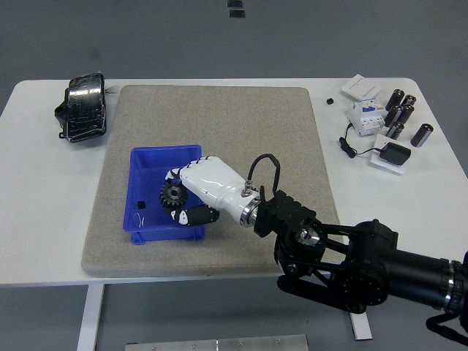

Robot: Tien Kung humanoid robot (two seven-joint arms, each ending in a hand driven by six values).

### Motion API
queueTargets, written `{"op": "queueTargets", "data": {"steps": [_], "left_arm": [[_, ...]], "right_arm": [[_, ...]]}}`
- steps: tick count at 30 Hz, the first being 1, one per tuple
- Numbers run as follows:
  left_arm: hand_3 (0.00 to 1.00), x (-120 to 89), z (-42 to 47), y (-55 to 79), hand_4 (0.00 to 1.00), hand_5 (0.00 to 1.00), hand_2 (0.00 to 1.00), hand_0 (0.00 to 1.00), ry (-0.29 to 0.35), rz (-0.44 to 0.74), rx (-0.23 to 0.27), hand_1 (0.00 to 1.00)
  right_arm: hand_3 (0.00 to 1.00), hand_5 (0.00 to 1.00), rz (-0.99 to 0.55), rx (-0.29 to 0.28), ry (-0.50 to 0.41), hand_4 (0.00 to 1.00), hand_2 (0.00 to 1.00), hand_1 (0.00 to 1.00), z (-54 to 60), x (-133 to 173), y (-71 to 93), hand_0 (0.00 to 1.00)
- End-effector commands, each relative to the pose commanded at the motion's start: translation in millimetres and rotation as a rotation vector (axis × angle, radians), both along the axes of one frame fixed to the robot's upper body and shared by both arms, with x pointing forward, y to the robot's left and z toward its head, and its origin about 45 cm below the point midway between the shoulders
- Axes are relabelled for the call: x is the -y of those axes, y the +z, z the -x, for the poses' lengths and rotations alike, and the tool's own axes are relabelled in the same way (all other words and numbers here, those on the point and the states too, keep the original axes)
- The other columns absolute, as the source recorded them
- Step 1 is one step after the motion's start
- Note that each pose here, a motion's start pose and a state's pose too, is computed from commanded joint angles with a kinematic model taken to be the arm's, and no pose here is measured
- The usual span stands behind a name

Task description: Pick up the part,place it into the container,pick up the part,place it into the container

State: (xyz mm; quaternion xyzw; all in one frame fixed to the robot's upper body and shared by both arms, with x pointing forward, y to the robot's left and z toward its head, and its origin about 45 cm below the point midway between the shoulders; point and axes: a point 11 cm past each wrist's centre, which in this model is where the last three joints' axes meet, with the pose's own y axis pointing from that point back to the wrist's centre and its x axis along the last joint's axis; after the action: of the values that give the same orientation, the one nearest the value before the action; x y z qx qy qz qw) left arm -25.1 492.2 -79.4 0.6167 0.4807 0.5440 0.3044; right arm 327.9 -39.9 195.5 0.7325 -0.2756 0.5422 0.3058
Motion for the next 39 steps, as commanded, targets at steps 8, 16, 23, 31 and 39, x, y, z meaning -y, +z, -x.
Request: {"op": "queueTargets", "data": {"steps": [8,16,23,31,39], "left_arm": [[0.638,0.1,-0.3,0.0,0.737,0.257,0.672,0.692,-0.001,0.001,0.0,0.682],[0.638,0.5,-0.3,-0.2,0.737,0.256,0.672,0.692,-0.002,0.002,0.0,0.682],[0.637,1.6,-0.8,-0.8,0.737,0.256,0.672,0.692,-0.001,0.004,0.003,0.682],[0.637,3.4,0.8,-1.7,0.737,0.256,0.672,0.692,0.004,0.007,0.003,0.682],[0.634,3.8,-0.9,-2.0,0.737,0.256,0.672,0.692,0.004,0.008,0.008,0.682]], "right_arm": [[0.867,0.532,-0.008,-0.017,-0.004,0.975,0.949,0.958,-2.5,-0.1,-0.2,0.998],[0.927,0.535,-0.07,-0.052,-0.028,0.998,0.969,0.964,-5.1,3.3,3.0,0.998],[0.912,0.515,-0.197,-0.065,-0.097,0.996,0.896,0.857,-9.7,15.9,17.0,0.908],[0.779,0.389,-0.234,-0.008,-0.286,0.832,0.726,0.605,-31.8,80.2,26.4,0.511],[0.751,0.376,0.002,0.029,-0.302,0.813,0.697,0.46,-29.3,113.2,0.7,0.361]]}}
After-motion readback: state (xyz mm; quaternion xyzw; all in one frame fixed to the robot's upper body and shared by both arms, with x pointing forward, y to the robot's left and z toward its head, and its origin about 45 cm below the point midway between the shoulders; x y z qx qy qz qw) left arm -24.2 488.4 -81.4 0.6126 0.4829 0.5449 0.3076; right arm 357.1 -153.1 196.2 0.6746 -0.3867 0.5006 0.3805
